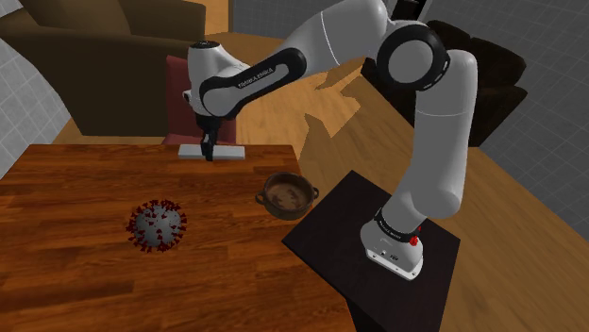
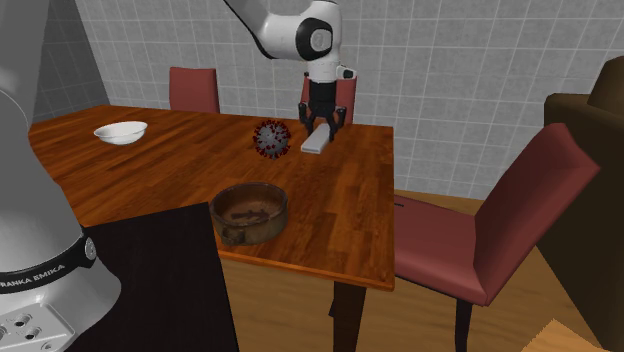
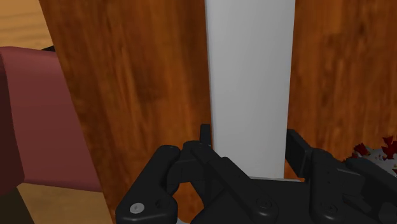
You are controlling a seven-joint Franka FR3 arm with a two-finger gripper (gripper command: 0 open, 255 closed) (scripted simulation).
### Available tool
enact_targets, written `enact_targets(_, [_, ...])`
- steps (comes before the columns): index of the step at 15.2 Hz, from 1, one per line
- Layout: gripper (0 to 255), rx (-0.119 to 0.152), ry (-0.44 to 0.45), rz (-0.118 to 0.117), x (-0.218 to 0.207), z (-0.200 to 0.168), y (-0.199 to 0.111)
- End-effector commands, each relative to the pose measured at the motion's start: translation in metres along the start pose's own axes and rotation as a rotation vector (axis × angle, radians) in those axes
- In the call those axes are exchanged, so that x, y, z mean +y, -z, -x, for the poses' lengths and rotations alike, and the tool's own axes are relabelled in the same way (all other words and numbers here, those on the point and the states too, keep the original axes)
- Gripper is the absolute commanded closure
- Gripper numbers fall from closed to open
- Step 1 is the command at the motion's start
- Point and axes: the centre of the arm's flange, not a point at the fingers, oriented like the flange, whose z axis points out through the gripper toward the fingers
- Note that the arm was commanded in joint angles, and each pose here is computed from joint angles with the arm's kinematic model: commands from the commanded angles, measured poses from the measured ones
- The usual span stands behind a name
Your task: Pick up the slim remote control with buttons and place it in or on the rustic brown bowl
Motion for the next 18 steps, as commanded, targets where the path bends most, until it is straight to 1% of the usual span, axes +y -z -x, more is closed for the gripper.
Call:
enact_targets(1, [255,0.0,0.0,0.0,-0.006,0.024,0.001])
enact_targets(18, [255,0.0,0.0,0.0,-0.061,0.242,0.001])
